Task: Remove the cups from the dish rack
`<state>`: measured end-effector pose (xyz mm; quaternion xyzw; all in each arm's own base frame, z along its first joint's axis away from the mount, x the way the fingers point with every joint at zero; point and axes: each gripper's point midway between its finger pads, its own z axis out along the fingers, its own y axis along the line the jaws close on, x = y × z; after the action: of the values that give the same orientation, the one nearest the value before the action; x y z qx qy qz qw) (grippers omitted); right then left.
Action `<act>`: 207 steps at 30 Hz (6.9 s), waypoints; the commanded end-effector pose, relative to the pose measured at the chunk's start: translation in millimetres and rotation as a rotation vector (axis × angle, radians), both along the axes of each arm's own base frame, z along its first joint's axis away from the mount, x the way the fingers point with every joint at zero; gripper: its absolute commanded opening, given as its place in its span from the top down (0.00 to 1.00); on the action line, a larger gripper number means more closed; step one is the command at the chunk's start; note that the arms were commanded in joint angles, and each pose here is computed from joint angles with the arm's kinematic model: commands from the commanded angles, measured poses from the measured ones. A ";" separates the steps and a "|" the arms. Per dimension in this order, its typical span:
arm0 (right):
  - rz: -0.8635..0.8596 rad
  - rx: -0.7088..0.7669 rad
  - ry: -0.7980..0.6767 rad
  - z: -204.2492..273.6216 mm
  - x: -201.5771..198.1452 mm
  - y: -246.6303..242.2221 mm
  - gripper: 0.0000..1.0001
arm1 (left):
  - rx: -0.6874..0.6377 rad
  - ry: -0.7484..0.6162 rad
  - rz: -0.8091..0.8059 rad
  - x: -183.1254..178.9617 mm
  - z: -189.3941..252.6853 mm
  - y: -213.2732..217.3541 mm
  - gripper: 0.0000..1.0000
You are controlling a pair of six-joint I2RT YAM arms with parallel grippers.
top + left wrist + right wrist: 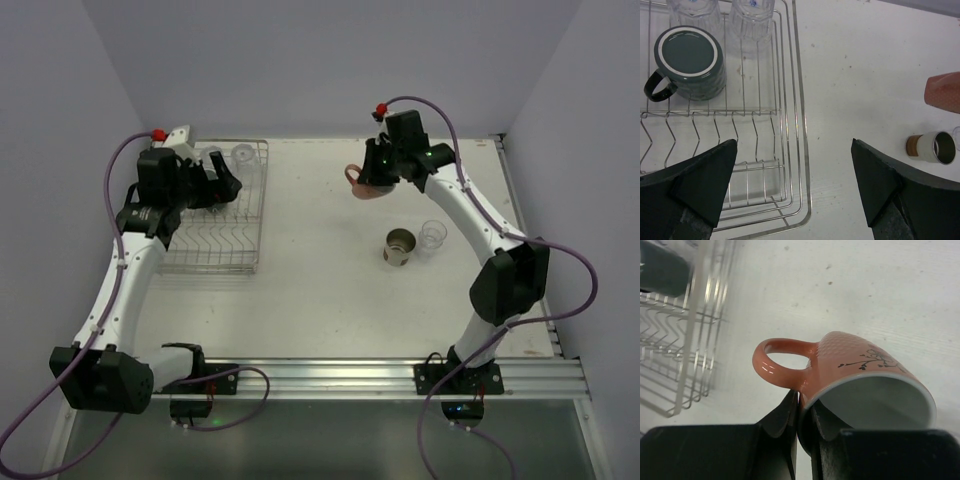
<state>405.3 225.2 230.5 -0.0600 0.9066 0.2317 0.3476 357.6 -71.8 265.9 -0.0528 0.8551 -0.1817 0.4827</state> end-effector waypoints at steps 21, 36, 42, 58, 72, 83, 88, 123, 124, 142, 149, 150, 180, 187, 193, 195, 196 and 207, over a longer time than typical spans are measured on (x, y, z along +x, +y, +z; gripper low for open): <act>-0.163 -0.472 0.142 -79.0 41.6 -78.0 1.00 | 0.133 0.109 0.270 16.1 -33.1 52.8 0.00; -0.150 -0.468 0.204 -112.2 48.2 -76.2 1.00 | 0.100 0.089 0.339 27.1 -27.0 83.8 0.00; -0.153 -0.478 0.222 -119.3 46.4 -77.6 1.00 | 0.111 0.127 0.363 38.5 -38.9 94.4 0.00; -0.154 -0.461 0.223 -121.5 46.8 -74.7 0.93 | 0.209 0.230 0.390 82.5 -75.7 113.2 0.00; -0.146 -0.451 0.226 -122.2 45.8 -72.5 0.74 | 0.296 0.222 0.253 125.6 -82.3 112.3 0.00; -0.149 -0.437 0.223 -117.7 39.6 -71.7 0.40 | 0.263 0.270 0.122 141.9 -99.7 94.7 0.00; -0.153 -0.422 0.204 -112.0 32.8 -71.3 0.22 | 0.232 0.286 0.083 145.2 -108.9 86.5 0.00; -0.163 -0.374 0.174 -101.7 8.7 -73.0 0.14 | 0.268 0.430 0.109 145.4 -163.9 96.2 0.21; -0.163 -0.374 0.173 -101.2 7.9 -73.3 0.14 | 0.267 0.433 0.112 144.7 -164.6 96.3 0.30; -0.279 -0.338 -0.025 -14.5 5.2 -84.7 0.14 | 0.256 0.247 0.207 139.6 -69.5 101.7 1.00; -0.117 -0.043 -0.038 11.0 -5.8 -29.4 0.12 | 0.156 0.073 0.122 117.5 10.4 68.1 1.00; -0.081 0.000 -0.024 13.4 -9.9 -20.0 0.12 | 0.143 0.055 0.113 114.5 18.0 65.0 1.00; 0.494 1.072 0.305 126.5 -106.0 86.3 0.22 | -0.493 -0.481 -0.713 -50.6 116.8 -112.0 1.00; 0.562 1.145 0.297 141.2 -108.8 88.3 0.24 | -0.529 -0.467 -0.739 -56.4 109.7 -123.7 1.00; 0.599 1.171 0.324 146.7 -107.5 97.5 0.25 | -0.569 -0.455 -0.770 -62.0 106.0 -135.0 1.00; 0.608 1.178 0.334 147.7 -108.0 101.2 0.26 | -0.576 -0.451 -0.780 -63.6 105.1 -139.1 1.00; 0.620 1.182 0.328 149.0 -109.0 102.0 0.27 | -0.578 -0.452 -0.779 -63.4 104.9 -140.5 1.00; 0.654 1.230 0.343 161.5 -115.6 112.8 0.77 | -0.602 -0.421 -0.808 -64.0 94.6 -160.1 1.00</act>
<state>293.5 338.4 368.2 -0.0575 0.6151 0.7841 0.0598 297.7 -228.4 336.9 0.1606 0.6392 -0.5921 0.4637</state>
